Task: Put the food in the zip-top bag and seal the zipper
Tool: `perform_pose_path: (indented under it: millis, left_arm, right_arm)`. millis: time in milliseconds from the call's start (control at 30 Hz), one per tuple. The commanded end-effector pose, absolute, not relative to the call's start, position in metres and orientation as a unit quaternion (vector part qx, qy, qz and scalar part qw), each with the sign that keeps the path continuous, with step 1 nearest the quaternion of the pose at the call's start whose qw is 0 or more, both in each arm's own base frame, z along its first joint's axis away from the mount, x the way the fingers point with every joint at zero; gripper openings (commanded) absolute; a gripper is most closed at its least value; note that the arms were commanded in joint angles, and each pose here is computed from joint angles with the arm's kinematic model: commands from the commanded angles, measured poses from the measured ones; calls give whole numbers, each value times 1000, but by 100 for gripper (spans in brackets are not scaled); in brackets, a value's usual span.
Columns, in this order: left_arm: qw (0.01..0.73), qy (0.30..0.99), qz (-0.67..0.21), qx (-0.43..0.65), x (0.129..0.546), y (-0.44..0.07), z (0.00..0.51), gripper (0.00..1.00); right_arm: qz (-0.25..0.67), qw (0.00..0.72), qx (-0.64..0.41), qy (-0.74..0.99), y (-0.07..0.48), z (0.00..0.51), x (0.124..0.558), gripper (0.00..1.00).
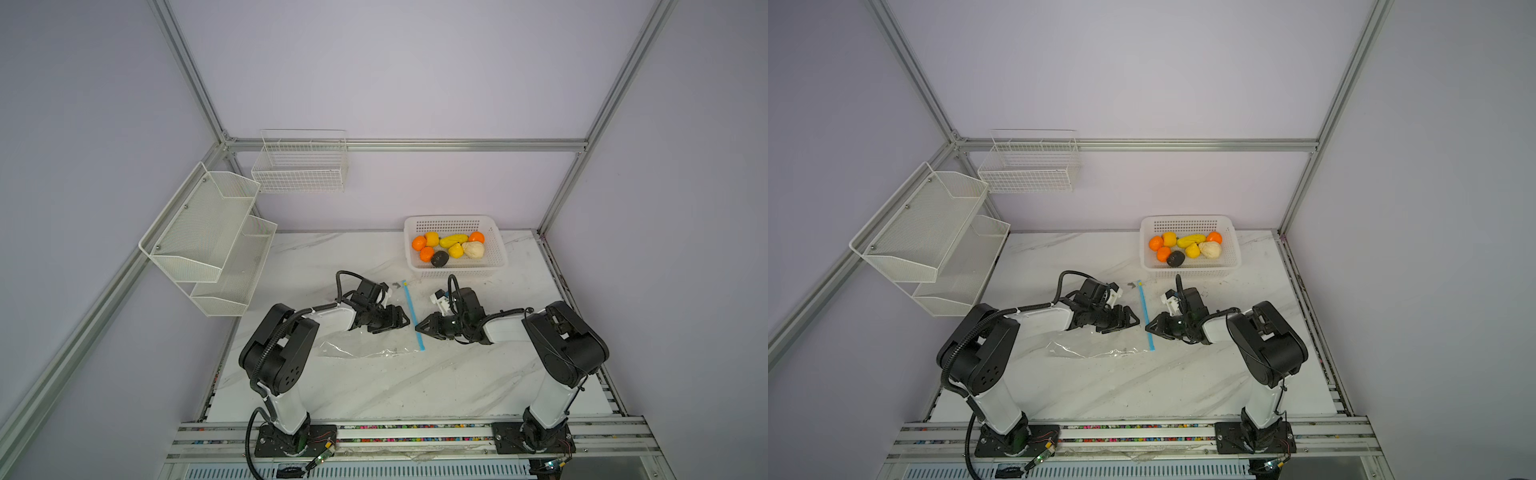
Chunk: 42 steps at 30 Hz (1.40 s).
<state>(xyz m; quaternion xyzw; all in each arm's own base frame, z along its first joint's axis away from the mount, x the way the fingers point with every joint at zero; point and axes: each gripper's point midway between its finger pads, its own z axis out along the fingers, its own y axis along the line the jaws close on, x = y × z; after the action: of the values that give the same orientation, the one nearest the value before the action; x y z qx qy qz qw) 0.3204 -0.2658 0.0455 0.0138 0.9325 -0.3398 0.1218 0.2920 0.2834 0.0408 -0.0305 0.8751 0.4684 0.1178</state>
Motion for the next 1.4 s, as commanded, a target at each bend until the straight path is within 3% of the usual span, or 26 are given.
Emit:
perform_pose_path:
  millis: [0, 633, 1033, 1367]
  left_arm:
    - [56, 957, -285, -20, 288, -240, 5, 74]
    - [54, 956, -288, -27, 286, -240, 4, 74]
    - [57, 953, -295, -32, 284, -242, 7, 74]
    - [107, 939, -324, -43, 301, -248, 63, 72]
  right_arm:
    - [490, 122, -32, 862, 287, 52, 291, 26]
    - [508, 127, -29, 852, 294, 58, 293, 19]
    - [505, 129, -41, 852, 302, 58, 288, 10]
    - [471, 171, -96, 860, 316, 63, 281, 7]
